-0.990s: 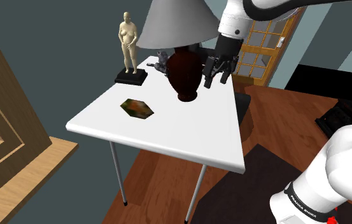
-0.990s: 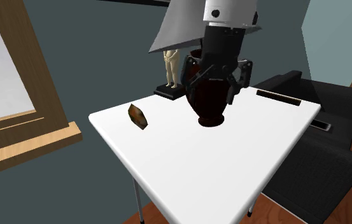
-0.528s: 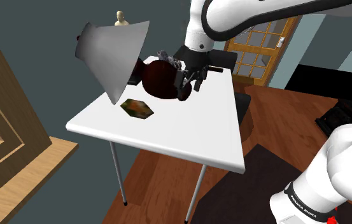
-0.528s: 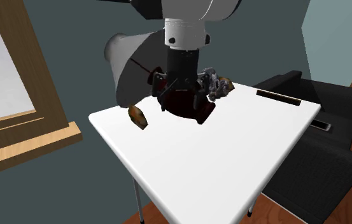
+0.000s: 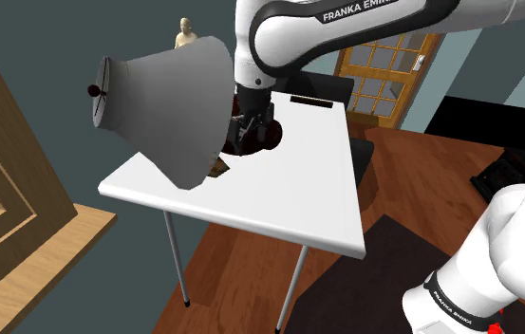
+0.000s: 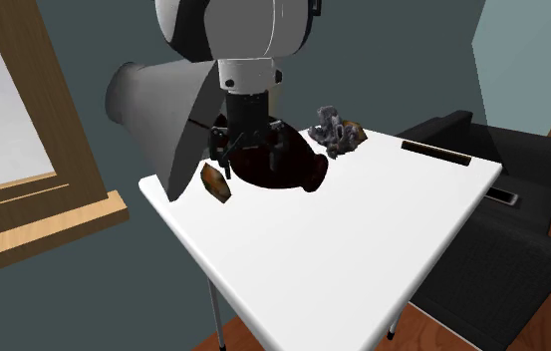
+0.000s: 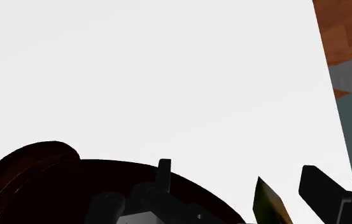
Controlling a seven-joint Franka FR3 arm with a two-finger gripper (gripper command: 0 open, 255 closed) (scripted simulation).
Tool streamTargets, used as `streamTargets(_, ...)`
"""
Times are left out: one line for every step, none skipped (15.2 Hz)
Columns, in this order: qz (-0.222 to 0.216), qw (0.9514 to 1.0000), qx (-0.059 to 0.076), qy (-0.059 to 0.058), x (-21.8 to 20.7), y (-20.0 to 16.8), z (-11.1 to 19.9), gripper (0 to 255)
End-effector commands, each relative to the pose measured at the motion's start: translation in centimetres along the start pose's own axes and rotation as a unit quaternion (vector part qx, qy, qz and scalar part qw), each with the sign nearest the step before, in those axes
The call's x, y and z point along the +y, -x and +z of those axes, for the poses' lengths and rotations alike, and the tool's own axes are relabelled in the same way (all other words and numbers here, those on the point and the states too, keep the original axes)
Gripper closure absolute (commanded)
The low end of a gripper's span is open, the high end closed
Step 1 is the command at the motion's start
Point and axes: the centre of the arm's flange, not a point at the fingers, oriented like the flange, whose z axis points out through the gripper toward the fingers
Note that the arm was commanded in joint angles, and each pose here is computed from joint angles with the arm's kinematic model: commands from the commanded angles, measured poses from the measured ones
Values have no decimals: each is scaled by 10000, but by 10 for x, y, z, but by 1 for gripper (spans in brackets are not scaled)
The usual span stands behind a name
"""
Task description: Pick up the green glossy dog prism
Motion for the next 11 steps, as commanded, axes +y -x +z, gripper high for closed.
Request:
streamTargets(-200, 9997, 96, 42, -26, -20, 7, 0)
streamTargets(-284, 9995, 138, 67, -35, -29, 9, 0)
streamTargets(-367, 9991, 180, 92, -44, -37, 11, 0)
streamTargets(-451, 9987, 222, 117, -54, -46, 13, 0)
streamTargets(-494, 9984, 244, 130, -59, -50, 14, 0)
streamTargets(-494, 9984, 244, 130, -59, -50, 19, 0)
streamTargets(-494, 9984, 244, 130, -59, -50, 24, 0)
streamTargets(-494, 9984, 244, 130, -59, -50, 30, 0)
streamTargets(-494, 9984, 244, 130, -59, -50, 35, 0)
streamTargets(-494, 9984, 244, 130, -59, -50, 40, 0)
streamTargets(-494, 9984, 244, 130, -59, -50, 45, 0)
